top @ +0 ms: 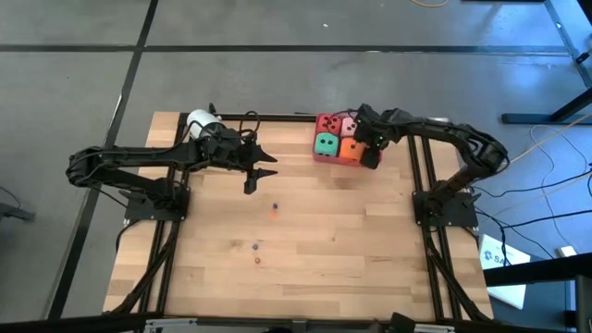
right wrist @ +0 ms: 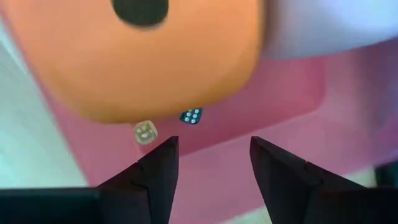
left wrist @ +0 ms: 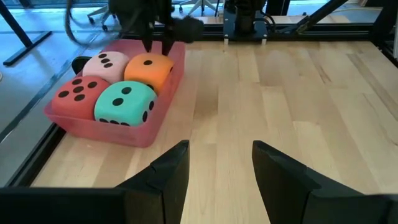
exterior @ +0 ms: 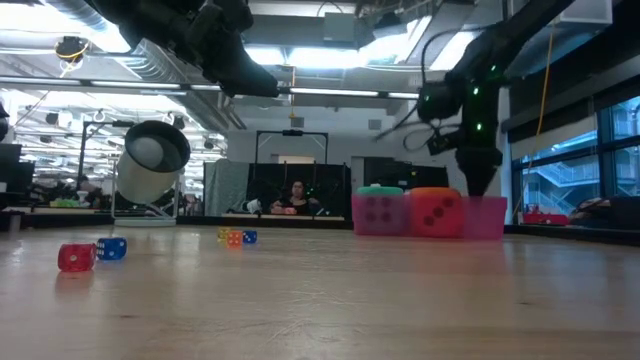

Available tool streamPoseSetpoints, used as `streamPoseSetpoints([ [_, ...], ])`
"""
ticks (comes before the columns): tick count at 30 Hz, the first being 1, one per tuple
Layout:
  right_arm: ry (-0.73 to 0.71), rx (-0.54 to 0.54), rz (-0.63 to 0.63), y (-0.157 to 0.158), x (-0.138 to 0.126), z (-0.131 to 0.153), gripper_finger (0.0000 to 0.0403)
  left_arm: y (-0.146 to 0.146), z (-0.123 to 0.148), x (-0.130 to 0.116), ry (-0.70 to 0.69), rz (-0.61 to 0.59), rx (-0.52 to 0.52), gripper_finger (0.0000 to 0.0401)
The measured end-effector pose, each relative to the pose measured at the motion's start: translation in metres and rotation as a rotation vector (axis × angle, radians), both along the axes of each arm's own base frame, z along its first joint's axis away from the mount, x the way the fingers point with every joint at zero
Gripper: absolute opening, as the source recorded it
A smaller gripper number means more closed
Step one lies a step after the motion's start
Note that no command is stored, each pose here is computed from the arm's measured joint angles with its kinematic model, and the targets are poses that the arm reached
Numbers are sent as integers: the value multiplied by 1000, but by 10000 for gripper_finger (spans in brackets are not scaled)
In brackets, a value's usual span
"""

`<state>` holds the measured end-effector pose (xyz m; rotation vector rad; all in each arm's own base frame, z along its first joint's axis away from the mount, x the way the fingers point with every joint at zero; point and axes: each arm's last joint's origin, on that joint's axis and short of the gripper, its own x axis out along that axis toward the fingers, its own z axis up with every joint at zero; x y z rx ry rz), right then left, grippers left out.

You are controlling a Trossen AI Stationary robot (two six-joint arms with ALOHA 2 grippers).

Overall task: Pick & Place Dice
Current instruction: Put the small yellow dice into the red bin

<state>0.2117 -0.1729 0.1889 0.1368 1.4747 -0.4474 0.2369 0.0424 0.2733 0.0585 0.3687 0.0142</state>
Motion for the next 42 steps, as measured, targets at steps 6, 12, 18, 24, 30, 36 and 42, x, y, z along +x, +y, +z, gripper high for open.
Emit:
streamPoseSetpoints([
  [6,-145,-76,-23,17,-7,37,198,0,-3,-1,32,9,-3,169],
  [12,-431,21,26,47,-9,73,198,-1,-11,-5,122,27,-62,169],
  [18,-861,25,213,82,5,120,196,-5,-14,-12,195,24,-87,168],
  [24,-1223,-14,411,118,16,161,189,-9,-11,-26,240,40,-136,166],
  [30,-1264,8,494,148,35,141,185,-18,-8,-37,270,27,-166,158],
  [36,-1369,27,464,167,38,93,185,-27,-7,-42,292,14,-194,150],
  [42,-1365,50,403,188,29,58,185,-36,-30,-43,316,70,-212,148],
])
